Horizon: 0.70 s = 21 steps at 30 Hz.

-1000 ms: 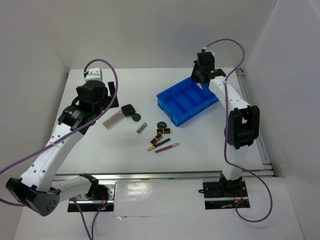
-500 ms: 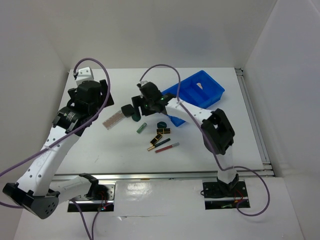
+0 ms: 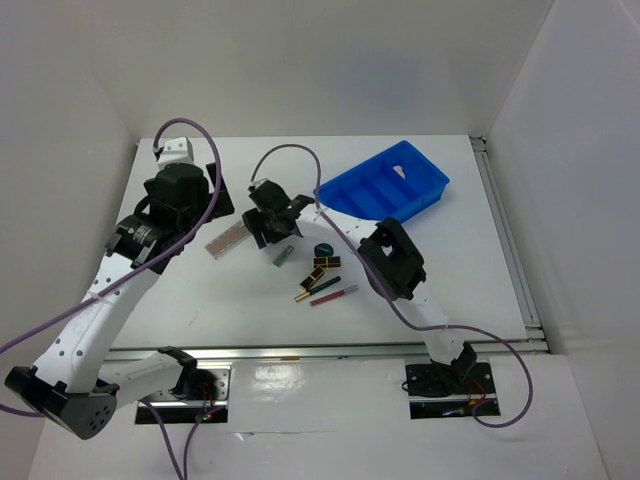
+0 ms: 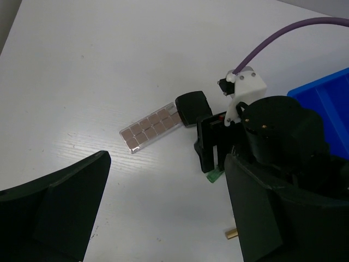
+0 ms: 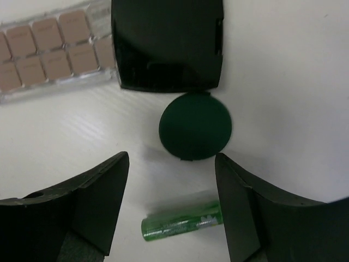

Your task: Organize the makeup

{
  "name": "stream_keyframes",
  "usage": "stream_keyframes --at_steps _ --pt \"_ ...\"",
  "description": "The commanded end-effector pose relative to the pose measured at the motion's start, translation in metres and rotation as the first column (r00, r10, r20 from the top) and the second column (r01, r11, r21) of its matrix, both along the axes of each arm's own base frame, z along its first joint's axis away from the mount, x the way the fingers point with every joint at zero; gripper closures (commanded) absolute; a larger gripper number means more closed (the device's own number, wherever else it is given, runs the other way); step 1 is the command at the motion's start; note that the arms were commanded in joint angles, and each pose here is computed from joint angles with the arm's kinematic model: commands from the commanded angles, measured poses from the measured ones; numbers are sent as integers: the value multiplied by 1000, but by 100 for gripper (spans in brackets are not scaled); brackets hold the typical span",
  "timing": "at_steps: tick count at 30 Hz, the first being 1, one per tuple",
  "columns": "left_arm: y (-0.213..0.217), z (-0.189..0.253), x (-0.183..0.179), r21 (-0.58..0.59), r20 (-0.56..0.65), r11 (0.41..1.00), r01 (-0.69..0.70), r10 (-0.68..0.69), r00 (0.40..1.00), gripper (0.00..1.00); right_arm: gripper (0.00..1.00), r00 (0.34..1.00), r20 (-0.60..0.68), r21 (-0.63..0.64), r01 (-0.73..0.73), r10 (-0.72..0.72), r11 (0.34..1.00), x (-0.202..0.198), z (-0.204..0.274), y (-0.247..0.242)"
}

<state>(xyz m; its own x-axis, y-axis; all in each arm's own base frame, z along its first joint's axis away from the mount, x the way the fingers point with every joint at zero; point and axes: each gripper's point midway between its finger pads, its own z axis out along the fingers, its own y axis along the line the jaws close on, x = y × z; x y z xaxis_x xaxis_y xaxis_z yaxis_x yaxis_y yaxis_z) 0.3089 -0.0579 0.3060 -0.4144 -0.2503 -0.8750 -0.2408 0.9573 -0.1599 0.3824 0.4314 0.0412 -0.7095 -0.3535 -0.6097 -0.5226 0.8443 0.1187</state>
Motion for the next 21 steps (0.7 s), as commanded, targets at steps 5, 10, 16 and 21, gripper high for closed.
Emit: stream_keyframes --at_steps 5,10,16,21 --pt "-9 7 3 -53 31 998 22 -21 999 0 39 987 129 -35 102 -96 994 32 3 2" --pt "-5 7 3 -36 33 999 10 -9 999 0 69 987 114 -52 123 -117 991 31 -6 -1" --pt "-5 7 2 -39 41 999 10 -9 999 0 100 986 94 20 136 -137 991 24 27 -13" --pt "-7 9 3 -47 47 999 19 -17 999 0 100 971 150 93 172 -184 981 31 80 -36"
